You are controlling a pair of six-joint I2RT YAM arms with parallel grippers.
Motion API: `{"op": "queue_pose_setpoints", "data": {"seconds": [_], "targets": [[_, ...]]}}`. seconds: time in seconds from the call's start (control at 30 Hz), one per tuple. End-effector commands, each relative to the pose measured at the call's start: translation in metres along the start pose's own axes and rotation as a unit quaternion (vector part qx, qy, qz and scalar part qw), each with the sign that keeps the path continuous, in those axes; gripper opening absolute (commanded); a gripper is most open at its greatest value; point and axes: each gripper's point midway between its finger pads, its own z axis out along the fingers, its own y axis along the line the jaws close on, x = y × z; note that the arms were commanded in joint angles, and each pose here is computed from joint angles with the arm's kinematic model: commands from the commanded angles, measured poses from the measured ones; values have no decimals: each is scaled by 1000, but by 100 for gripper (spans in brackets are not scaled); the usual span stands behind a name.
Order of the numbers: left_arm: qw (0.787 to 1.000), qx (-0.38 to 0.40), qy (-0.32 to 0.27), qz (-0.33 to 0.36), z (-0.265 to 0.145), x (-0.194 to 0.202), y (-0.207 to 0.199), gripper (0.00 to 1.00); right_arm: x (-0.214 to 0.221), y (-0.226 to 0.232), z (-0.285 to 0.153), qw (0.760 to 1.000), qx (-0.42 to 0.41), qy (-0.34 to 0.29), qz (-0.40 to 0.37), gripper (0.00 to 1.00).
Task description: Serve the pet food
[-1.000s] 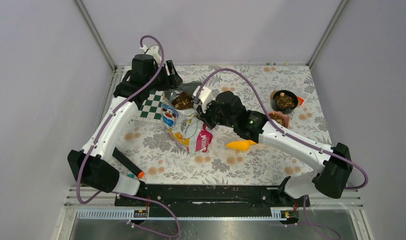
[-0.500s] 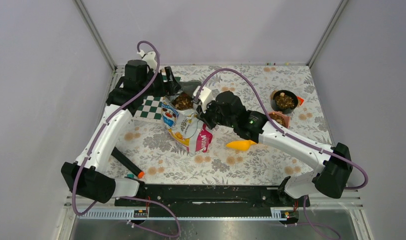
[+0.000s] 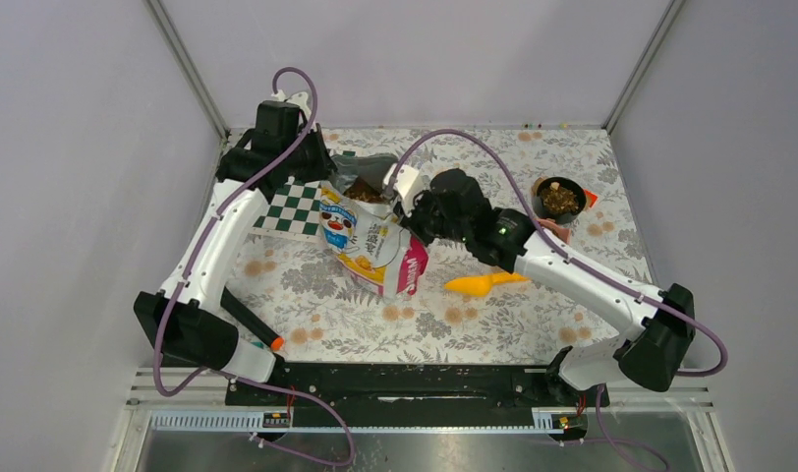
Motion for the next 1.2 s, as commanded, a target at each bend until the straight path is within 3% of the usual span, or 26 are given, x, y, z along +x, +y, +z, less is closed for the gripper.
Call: {"op": "queue_pose_setpoints", "data": {"seconds": [0.0, 0.23, 0.4, 0.47, 0.5, 0.57, 0.67, 0.73, 0.87, 1.03, 1.17], "targets": [[979, 3, -201, -37, -73, -106, -21, 0, -91, -75, -84, 985, 107, -128, -31, 0], [944, 20, -308, -120, -118, -116, -17, 0, -119, -114, -124, 964, 166, -182, -103, 0], [935, 38, -320, -149, -119, -94, -10, 0, -101, -112, -109, 962, 155, -182, -134, 0], [938, 52, -310, -149, -113, -81, -11, 0, -80, -111, -97, 967, 153, -168, -111, 0], [940, 64, -302, -145, -109, -74, -14, 5, -69, -109, -92, 971, 150, -160, -96, 0], [947, 84, -285, -125, -101, -62, -19, 28, -43, -98, -83, 981, 128, -135, -63, 18], [960, 106, -254, -60, -88, -53, -29, 54, -22, -83, -79, 990, 96, -100, -19, 72], [967, 112, -230, -14, -80, -53, -35, 65, -13, -78, -76, 993, 83, -87, -6, 89], [974, 116, -185, 63, -68, -51, -41, 71, -7, -78, -72, 996, 66, -60, 14, 97], [969, 123, -197, 89, -69, -56, -30, 74, -1, -98, -71, 994, 81, -40, 61, 97], [955, 170, -192, 148, -76, -43, -34, 75, 2, -105, -69, 992, 63, -45, 100, 98]]}}
